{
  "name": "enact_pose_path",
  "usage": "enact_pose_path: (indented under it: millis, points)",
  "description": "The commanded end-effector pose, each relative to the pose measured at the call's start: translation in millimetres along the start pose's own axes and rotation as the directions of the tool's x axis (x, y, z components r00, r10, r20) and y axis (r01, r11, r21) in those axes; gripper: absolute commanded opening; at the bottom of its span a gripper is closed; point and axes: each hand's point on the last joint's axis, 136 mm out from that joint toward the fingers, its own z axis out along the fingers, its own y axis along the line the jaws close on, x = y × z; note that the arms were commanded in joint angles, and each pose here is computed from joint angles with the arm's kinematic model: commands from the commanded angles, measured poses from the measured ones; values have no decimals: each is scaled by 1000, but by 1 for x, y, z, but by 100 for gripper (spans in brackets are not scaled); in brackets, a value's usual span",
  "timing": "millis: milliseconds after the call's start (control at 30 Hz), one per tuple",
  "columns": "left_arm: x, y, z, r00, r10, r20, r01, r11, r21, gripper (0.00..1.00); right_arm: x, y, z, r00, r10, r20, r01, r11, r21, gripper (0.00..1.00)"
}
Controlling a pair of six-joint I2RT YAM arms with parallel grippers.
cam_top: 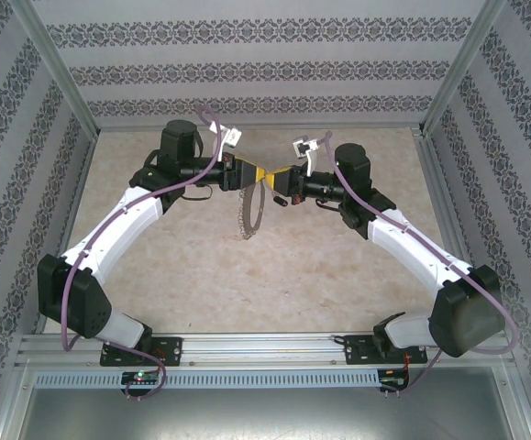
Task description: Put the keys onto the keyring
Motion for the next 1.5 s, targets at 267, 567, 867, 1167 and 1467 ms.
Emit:
enact_pose_path:
  millis: [267, 567, 867, 1167, 1467]
  points:
    - [9, -15, 11, 997, 50, -58, -48, 998, 35, 38, -8, 11, 1, 999, -34, 12, 34, 998, -46, 0]
    - [16, -1, 7, 997, 55, -56, -58, 997, -48, 34, -8, 12, -1, 999, -34, 10, 34, 998, -48, 0]
    - [15, 0, 7, 997, 65, -51, -68, 996, -59, 24, -7, 13, -1, 999, -33, 6, 34, 998, -54, 0]
    - [12, -8, 2, 996, 85, -36, -86, 995, -42, 2, -6, 12, -1, 999, -33, 2, 33, 998, -50, 0]
    - [3, -12, -10, 994, 109, 12, -107, 990, -96, 33, -3, 10, -6, 999, -49, -6, 49, 998, -44, 0]
